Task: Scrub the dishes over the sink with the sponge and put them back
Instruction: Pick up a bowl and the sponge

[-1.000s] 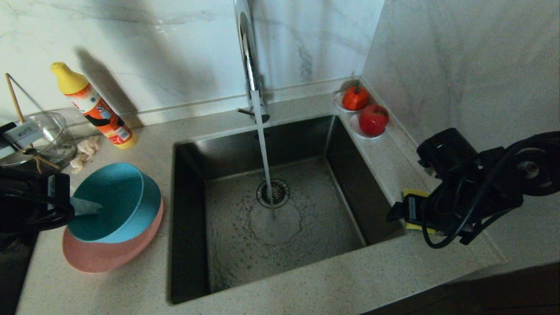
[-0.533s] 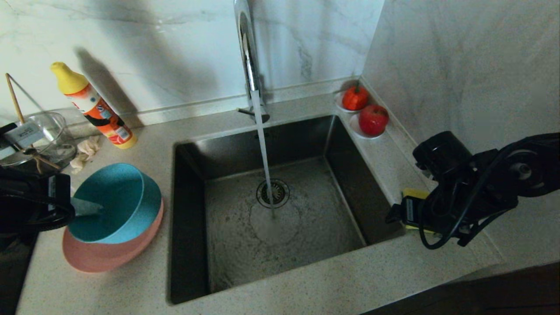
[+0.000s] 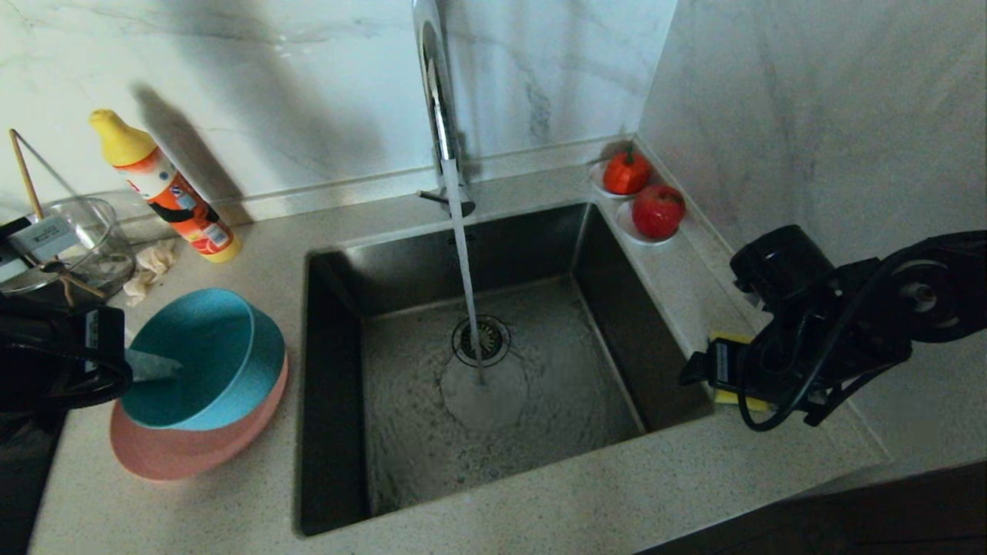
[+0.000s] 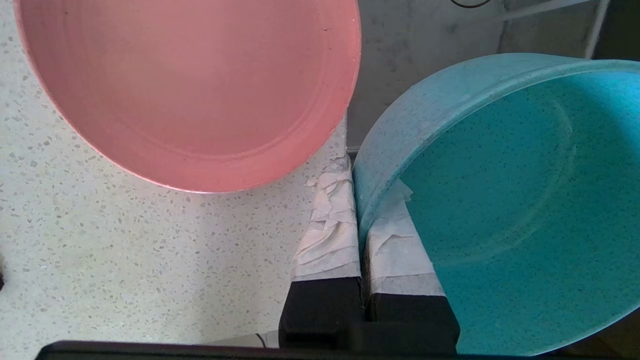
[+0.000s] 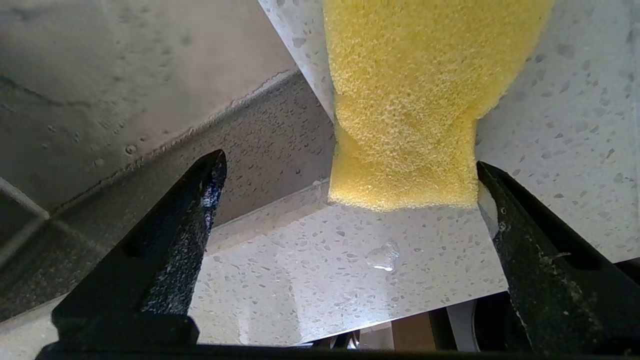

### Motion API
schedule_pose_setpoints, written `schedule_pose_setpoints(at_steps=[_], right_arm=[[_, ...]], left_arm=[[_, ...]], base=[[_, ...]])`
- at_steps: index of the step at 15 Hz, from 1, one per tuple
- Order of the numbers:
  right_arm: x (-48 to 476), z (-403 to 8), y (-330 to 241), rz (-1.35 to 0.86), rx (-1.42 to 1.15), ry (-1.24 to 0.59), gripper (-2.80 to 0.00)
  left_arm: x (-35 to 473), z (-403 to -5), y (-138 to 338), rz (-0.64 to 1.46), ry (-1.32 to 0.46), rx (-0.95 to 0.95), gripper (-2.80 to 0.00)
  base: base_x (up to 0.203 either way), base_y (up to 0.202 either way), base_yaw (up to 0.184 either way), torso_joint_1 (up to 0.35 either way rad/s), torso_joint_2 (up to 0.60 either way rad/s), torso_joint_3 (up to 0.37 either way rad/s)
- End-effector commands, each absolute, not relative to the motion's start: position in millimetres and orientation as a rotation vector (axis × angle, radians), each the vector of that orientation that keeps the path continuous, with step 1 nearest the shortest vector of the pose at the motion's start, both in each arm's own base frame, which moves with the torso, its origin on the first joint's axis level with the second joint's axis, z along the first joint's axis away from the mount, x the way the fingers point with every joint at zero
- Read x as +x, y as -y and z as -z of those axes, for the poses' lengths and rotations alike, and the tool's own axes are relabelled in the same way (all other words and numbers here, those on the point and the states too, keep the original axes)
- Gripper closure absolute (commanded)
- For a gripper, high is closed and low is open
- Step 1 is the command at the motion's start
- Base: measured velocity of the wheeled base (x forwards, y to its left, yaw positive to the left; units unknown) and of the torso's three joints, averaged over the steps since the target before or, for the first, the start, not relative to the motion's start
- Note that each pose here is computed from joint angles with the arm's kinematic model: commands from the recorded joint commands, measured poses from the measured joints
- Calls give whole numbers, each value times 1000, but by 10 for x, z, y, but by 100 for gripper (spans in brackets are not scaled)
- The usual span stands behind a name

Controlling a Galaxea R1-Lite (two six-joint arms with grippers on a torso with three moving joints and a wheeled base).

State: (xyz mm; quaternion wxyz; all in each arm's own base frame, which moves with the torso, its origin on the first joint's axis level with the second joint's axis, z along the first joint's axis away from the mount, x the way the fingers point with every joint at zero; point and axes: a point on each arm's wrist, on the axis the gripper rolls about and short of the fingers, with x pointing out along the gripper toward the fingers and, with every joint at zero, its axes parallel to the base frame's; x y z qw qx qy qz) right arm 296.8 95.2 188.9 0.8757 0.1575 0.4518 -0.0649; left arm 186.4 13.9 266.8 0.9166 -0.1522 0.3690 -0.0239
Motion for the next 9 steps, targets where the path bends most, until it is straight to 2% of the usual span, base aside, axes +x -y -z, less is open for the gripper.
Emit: schedule_pose_setpoints(at_steps=[1, 9], right_arm=[[2974, -1891, -955, 137, 329, -942, -280], [3045, -1868, -930, 149, 329, -930, -280]], left_arm=[[1865, -2663, -140, 49, -764, -316, 0], [1863, -2653, -140, 49, -768, -316, 0]], base=[[0, 0, 0, 0, 0, 0], [0, 0, 0, 0, 0, 0]])
